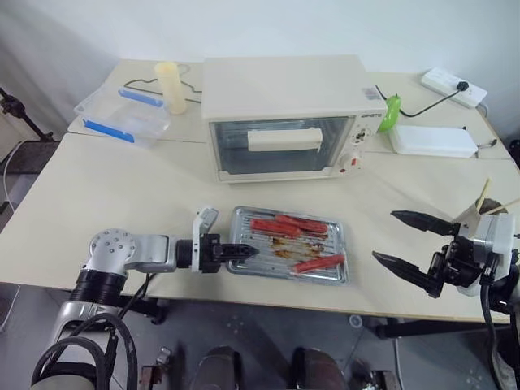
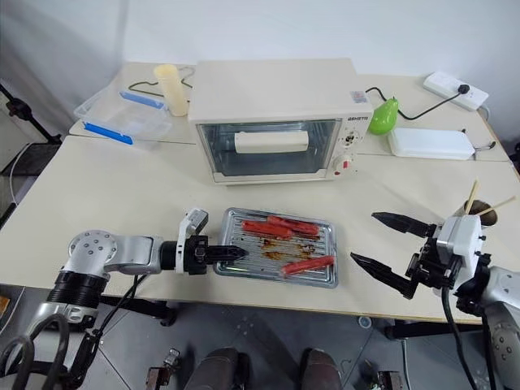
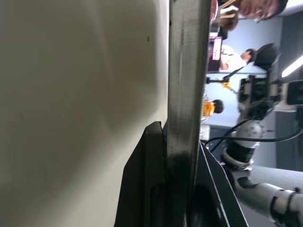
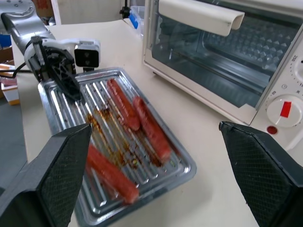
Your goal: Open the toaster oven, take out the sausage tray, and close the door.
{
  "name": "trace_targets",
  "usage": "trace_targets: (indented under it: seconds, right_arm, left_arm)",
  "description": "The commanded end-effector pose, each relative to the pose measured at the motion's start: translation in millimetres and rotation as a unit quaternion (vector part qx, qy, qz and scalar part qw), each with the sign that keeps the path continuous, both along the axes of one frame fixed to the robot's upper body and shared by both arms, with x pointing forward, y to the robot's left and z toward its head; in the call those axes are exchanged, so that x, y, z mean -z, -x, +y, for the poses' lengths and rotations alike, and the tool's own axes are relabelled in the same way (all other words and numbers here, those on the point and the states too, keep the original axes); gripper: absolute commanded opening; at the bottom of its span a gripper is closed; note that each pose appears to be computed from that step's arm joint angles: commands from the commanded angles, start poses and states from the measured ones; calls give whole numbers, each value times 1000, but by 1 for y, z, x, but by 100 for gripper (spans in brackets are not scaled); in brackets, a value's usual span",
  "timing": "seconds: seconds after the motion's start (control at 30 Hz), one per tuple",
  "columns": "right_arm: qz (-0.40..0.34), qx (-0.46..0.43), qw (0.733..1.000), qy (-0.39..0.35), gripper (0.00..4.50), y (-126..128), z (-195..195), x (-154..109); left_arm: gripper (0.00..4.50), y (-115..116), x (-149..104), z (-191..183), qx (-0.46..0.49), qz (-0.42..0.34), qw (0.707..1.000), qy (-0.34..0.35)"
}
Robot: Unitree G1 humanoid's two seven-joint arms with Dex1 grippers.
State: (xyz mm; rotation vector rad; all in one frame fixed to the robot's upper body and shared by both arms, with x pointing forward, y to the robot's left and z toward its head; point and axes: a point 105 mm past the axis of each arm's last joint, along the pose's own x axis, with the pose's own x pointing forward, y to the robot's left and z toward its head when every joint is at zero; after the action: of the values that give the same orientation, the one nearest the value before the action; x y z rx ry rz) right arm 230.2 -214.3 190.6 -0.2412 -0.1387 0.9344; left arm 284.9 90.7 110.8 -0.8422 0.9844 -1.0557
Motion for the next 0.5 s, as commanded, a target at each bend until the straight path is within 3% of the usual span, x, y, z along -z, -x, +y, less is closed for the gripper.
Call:
trace_targets:
  seconds: [0.03, 0.17, 0.4, 0.43, 0.5]
  right_arm:
    - [-25, -4, 1000, 7, 450, 4, 2, -14]
    - [-24, -2, 1000, 7, 450, 3, 1, -12]
    - [-16, -2, 1000, 12, 450, 3, -3, -7]
    - [-11, -1, 1000, 14, 450, 3, -4, -5]
    - [-5, 0, 1000, 17, 450, 4, -8, -2]
  left_arm:
    - [87, 3, -3, -6, 10, -17, 1000, 2]
    - [210, 11, -13, -9, 26, -47, 998, 14]
    - [426, 18, -15, 14, 29, -139, 988, -59]
    - [447, 21, -17, 23, 31, -168, 982, -81]
    - [447, 27, -16, 42, 42, -214, 968, -124]
